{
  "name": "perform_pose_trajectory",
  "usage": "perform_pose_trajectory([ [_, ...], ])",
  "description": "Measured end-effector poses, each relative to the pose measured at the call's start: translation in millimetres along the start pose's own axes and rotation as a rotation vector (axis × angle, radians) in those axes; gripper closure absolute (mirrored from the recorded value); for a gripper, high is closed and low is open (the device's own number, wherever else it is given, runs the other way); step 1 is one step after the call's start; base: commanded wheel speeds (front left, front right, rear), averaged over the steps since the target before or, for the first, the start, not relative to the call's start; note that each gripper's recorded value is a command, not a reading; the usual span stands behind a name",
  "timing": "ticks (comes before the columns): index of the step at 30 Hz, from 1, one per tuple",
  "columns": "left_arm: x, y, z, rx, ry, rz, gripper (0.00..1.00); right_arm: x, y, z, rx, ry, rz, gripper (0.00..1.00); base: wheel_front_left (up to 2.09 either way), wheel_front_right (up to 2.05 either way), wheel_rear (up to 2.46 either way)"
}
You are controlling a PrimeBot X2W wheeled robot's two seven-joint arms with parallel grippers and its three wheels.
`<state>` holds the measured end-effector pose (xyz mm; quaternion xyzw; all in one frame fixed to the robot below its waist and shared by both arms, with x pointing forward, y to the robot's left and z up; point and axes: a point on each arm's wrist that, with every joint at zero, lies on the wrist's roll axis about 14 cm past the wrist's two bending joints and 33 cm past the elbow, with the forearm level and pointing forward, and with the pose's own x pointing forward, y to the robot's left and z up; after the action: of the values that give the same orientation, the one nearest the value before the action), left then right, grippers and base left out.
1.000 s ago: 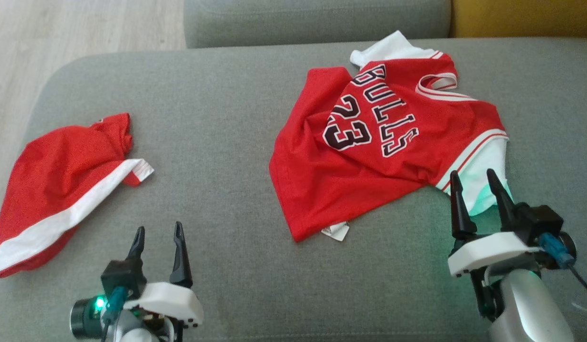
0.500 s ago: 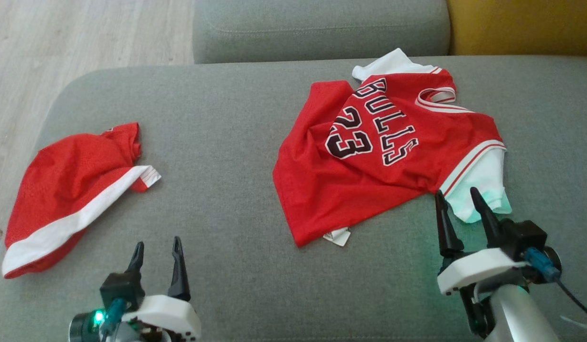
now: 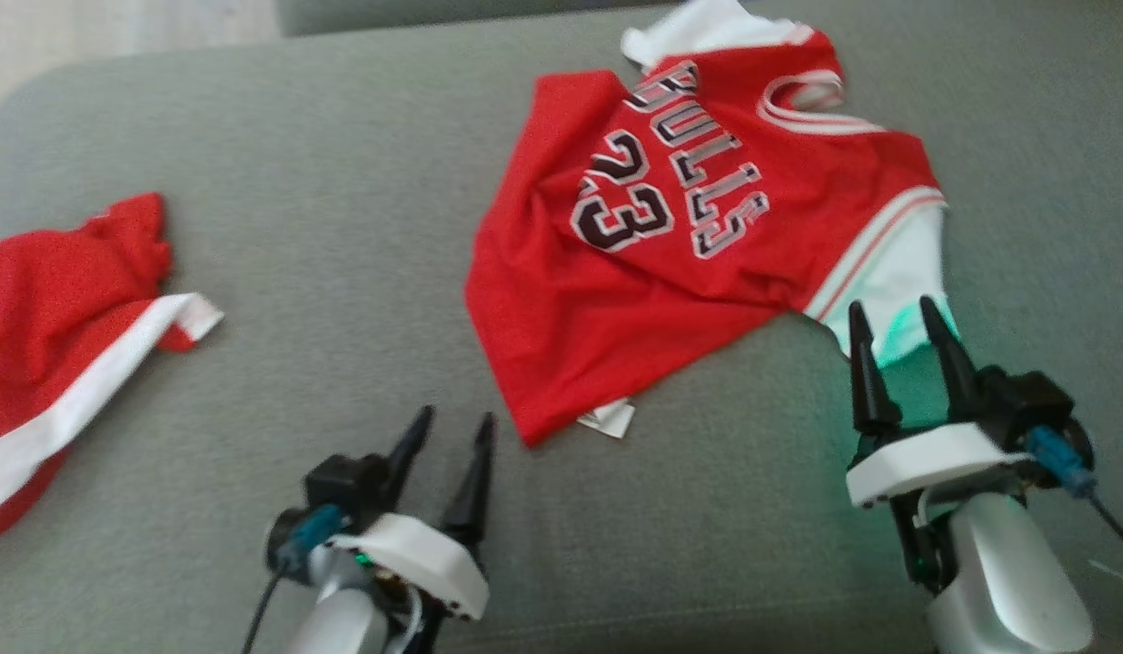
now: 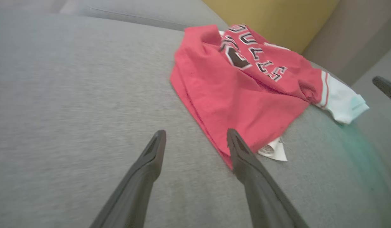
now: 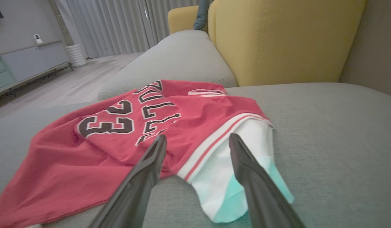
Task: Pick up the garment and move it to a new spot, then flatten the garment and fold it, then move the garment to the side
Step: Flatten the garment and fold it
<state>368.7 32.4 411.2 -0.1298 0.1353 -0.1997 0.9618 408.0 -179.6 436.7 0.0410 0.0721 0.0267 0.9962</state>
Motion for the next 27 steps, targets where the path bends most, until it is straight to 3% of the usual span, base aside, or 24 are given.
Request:
perform_pose_trajectory([
  [7, 14.1, -35.5, -41.0, -0.049, 0.136, -0.146, 0.0, -6.6, -36.6, -9.0, 0.001, 0.024, -0.107, 0.0, 0.0, 0.0, 0.0],
  [17, 29.0, -48.1, -44.4, -0.083, 0.154, -0.217, 0.01, -5.5, -47.8, -10.5, -0.003, 0.028, -0.138, 0.0, 0.0, 0.0, 0.0],
  [18, 30.4, -49.1, -43.9, -0.09, 0.154, -0.221, 0.25, -3.7, -48.4, -7.7, -0.005, 0.02, -0.138, 0.0, 0.0, 0.0, 0.0],
  [20, 32.2, -51.1, -43.6, -0.093, 0.154, -0.229, 1.0, -1.3, -49.7, -3.2, -0.007, 0.008, -0.141, 0.0, 0.0, 0.0, 0.0],
  [27, 30.4, -41.4, -36.1, -0.104, 0.132, -0.183, 1.0, -2.2, -55.3, 2.7, 0.001, -0.01, -0.16, 0.0, 0.0, 0.0, 0.0],
])
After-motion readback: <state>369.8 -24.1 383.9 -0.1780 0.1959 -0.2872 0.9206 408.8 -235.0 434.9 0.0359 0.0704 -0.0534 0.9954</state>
